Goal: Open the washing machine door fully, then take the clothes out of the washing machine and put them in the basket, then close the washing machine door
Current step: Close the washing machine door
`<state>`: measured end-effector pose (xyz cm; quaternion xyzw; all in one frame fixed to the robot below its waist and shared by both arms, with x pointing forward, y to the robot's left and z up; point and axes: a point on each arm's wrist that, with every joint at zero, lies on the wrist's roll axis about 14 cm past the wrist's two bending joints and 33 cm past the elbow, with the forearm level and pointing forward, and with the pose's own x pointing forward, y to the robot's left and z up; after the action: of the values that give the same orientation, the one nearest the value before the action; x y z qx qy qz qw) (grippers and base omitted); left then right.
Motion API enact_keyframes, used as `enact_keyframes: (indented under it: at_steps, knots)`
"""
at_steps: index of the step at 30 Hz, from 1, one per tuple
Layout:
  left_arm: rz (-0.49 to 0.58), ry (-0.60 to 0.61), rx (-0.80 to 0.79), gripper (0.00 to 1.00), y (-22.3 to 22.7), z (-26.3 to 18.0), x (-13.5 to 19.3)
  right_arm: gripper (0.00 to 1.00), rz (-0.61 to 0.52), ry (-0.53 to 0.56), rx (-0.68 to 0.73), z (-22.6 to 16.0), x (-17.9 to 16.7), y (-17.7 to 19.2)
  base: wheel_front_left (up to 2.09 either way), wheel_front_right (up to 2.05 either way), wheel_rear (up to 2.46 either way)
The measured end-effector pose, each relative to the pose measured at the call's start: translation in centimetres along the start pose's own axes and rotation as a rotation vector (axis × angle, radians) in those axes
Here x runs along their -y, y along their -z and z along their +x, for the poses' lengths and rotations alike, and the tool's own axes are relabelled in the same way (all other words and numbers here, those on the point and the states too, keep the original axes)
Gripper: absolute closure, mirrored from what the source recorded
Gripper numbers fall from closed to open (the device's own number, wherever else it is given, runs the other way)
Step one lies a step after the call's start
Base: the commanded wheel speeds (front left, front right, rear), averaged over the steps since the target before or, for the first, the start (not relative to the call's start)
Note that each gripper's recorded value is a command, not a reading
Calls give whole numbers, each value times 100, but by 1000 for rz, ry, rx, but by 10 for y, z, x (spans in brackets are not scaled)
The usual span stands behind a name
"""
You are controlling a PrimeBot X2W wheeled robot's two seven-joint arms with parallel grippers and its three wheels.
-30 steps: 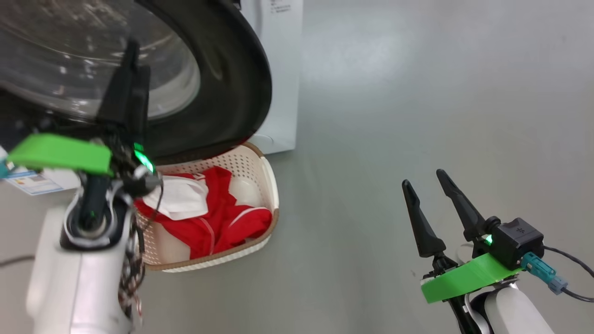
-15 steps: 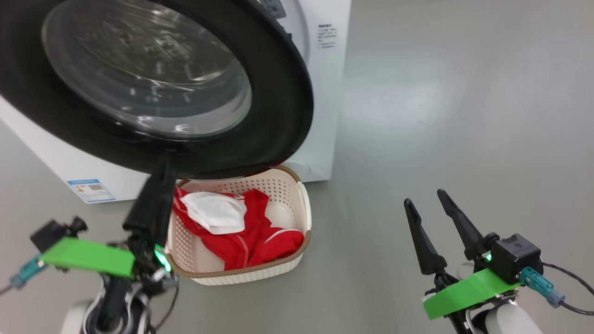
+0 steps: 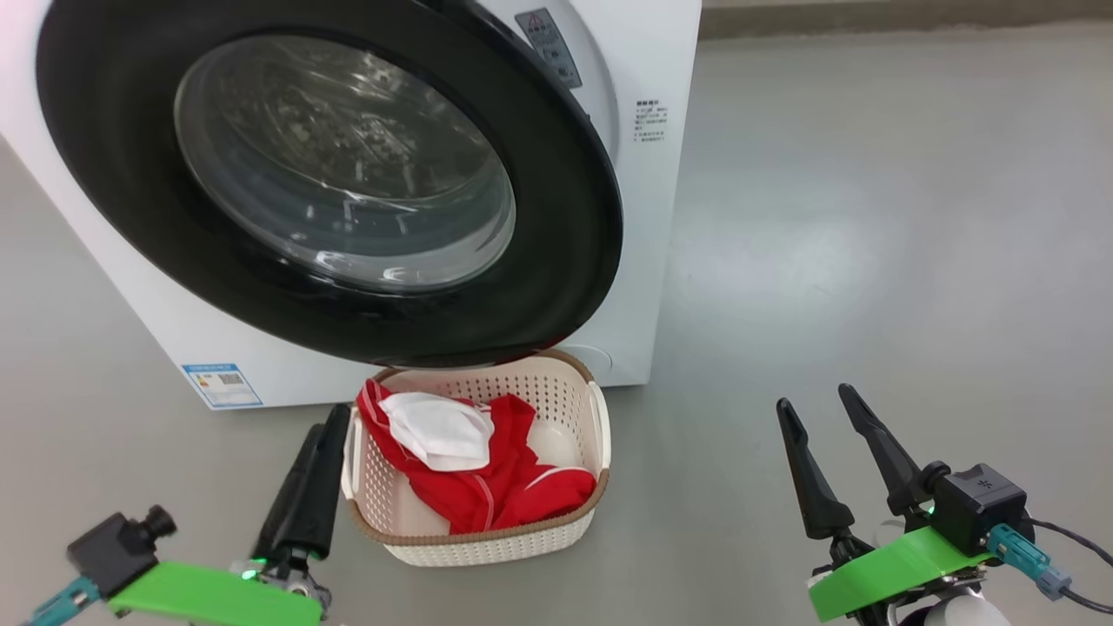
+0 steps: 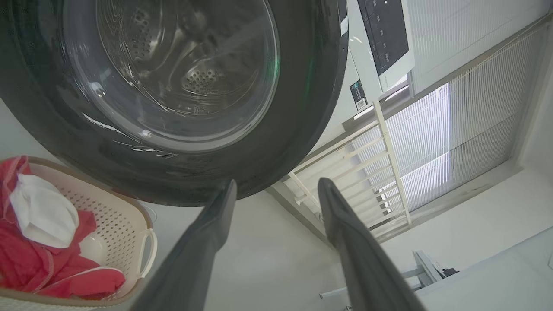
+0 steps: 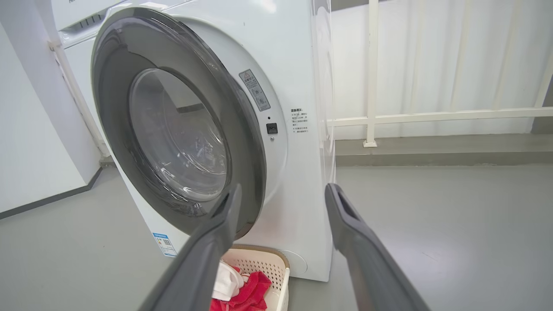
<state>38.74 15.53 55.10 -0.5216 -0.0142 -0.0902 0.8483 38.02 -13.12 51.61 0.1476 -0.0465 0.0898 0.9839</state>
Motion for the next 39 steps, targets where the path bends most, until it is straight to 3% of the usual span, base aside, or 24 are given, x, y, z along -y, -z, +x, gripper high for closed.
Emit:
enact_keyframes:
  at_steps: [5,16,22,28,39]
  knots:
    - [138,31,58,0,-8,-7,7,0,-8,17,9,-7,4,-4,0,0,0]
    - [642,32,59,0,-7,-21,-5,0,-22,47,35,-18,13,-13,0,0,0]
    - [826,53,86,0,-11,-22,5,0,-30,64,55,-22,19,-19,0,0,0]
    - [933,49,82,0,-8,-28,2,0,-34,63,71,-22,18,-25,0,0,0]
    - [940,15,81,0,-7,-35,-7,0,-43,76,75,-25,22,-26,0,0,0]
